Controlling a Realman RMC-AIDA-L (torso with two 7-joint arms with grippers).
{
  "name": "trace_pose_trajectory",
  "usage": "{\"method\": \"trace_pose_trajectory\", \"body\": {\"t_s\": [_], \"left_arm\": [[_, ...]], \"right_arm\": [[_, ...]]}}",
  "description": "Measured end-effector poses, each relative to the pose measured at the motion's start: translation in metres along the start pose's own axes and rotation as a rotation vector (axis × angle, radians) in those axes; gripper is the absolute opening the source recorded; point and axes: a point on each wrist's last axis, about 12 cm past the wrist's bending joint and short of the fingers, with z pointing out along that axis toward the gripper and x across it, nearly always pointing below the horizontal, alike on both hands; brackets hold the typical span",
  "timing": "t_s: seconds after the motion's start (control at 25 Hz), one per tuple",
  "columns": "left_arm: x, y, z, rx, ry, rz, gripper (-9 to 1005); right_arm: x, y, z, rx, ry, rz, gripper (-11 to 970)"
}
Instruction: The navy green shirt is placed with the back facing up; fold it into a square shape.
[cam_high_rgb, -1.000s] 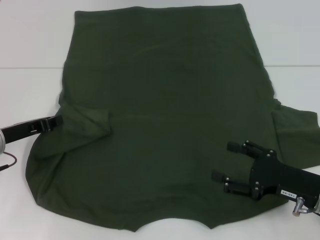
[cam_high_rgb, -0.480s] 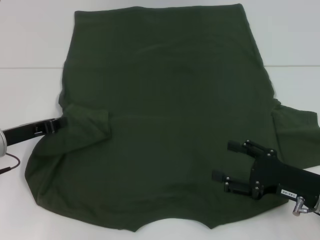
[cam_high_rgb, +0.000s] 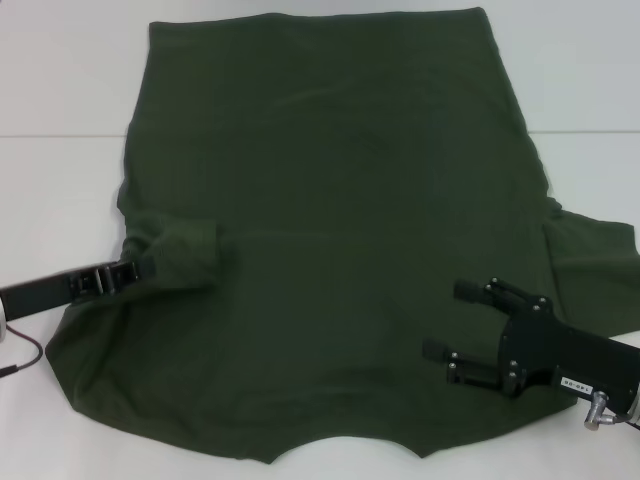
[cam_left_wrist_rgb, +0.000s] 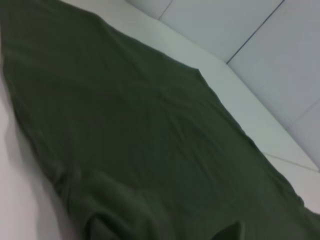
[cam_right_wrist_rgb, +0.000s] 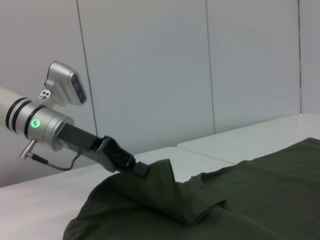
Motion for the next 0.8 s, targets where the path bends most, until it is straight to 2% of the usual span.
{"method": "trace_pose_trajectory", "body": {"t_s": [0.24, 0.6, 0.68, 0.8], "left_arm": [[0.012, 0.002, -0.005, -0.003, 0.017, -0.002, 4], [0.023, -0.004, 0.003, 0.024, 0.036, 0.034, 3], [0.025, -0.008, 0.005, 0.05, 0.055, 0.055, 164], [0.027, -0.013, 0.008, 0.087, 0.093, 0.093, 235]], "right_arm": [[-0.002, -0.001, 0.002, -0.006, -0.004, -0.005, 862], [-0.005, -0.003, 0.004, -0.009, -0.006, -0.012, 861], [-0.005, -0.003, 0.003, -0.007, -0.006, -0.013, 860], [-0.006, -0.005, 0.003, 0.007, -0.014, -0.015, 860]]}}
